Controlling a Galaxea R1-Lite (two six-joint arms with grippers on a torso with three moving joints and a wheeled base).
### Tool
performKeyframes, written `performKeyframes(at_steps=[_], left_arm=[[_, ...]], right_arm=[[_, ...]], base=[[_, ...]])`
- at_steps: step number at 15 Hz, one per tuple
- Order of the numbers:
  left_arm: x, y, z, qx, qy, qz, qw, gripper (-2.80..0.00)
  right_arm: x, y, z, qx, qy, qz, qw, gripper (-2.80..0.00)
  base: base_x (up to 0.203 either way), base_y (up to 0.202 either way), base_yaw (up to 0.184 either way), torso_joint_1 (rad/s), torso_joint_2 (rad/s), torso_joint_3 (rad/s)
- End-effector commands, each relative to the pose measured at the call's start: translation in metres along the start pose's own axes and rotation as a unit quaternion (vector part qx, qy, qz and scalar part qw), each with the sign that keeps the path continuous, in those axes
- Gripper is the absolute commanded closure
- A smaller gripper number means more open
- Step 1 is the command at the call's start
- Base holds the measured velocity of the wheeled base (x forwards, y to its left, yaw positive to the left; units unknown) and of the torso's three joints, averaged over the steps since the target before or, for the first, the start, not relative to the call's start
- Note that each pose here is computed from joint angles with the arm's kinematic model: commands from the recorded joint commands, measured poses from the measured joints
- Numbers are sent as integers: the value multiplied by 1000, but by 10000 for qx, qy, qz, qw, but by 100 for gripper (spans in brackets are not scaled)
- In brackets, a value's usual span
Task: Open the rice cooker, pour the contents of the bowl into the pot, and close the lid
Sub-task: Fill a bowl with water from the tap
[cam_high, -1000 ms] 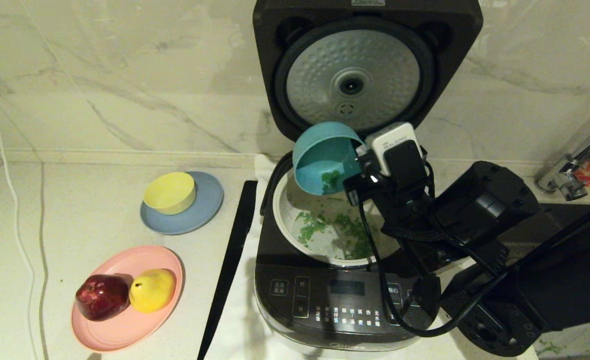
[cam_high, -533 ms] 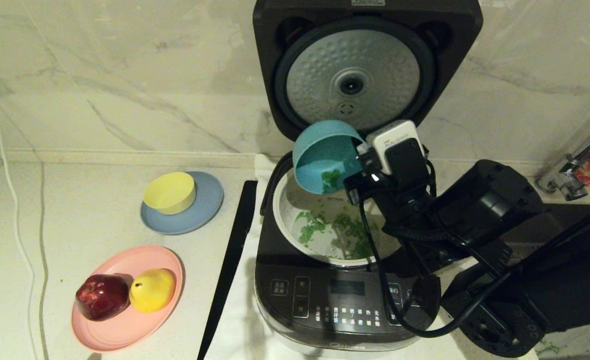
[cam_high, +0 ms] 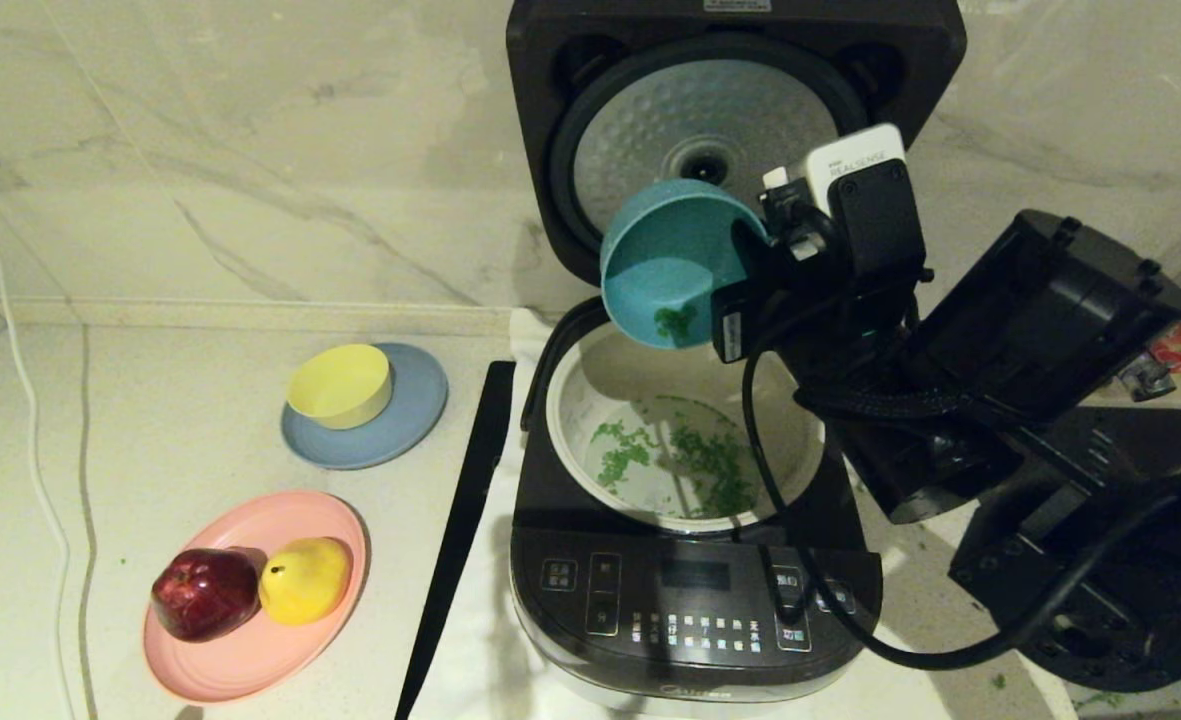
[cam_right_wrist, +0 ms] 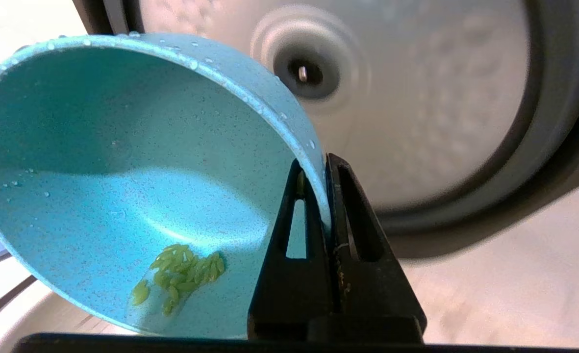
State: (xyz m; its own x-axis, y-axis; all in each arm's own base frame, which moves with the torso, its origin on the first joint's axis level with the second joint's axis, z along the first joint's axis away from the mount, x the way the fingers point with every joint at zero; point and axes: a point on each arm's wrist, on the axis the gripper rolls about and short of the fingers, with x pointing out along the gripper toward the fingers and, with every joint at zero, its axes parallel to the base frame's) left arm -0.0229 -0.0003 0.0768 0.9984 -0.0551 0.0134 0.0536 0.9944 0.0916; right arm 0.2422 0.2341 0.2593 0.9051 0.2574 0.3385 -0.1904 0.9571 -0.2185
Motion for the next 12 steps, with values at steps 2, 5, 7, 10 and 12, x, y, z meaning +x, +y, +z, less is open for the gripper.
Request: performKeyframes(at_steps=[2,5,7,10,12], left_arm=[[0,0,-2,-5,29,-3,10000,0],[0,0,-2,-3,28,-3,10000,0],[0,0,-2,-3,28,-3,10000,0],[1,0,-2,-2,31,-3,10000,0],[0,0,-2,-4,29,-3,10000,0]], right_arm=[[-12,-16,22,504,1134,336,9917,0],[-35,-35,38,1299,2077,762,9665,0],[-55,-49,47,1683,2545,1135,9455,0],[-81,-68,58,1915,2918,1375,9270,0],[-101,-85,65,1999,3132,1420,9175,0]], base=[[0,0,0,0,0,0],[0,0,0,0,0,0],[0,0,0,0,0,0],[0,0,0,0,0,0],[0,0,0,0,0,0]])
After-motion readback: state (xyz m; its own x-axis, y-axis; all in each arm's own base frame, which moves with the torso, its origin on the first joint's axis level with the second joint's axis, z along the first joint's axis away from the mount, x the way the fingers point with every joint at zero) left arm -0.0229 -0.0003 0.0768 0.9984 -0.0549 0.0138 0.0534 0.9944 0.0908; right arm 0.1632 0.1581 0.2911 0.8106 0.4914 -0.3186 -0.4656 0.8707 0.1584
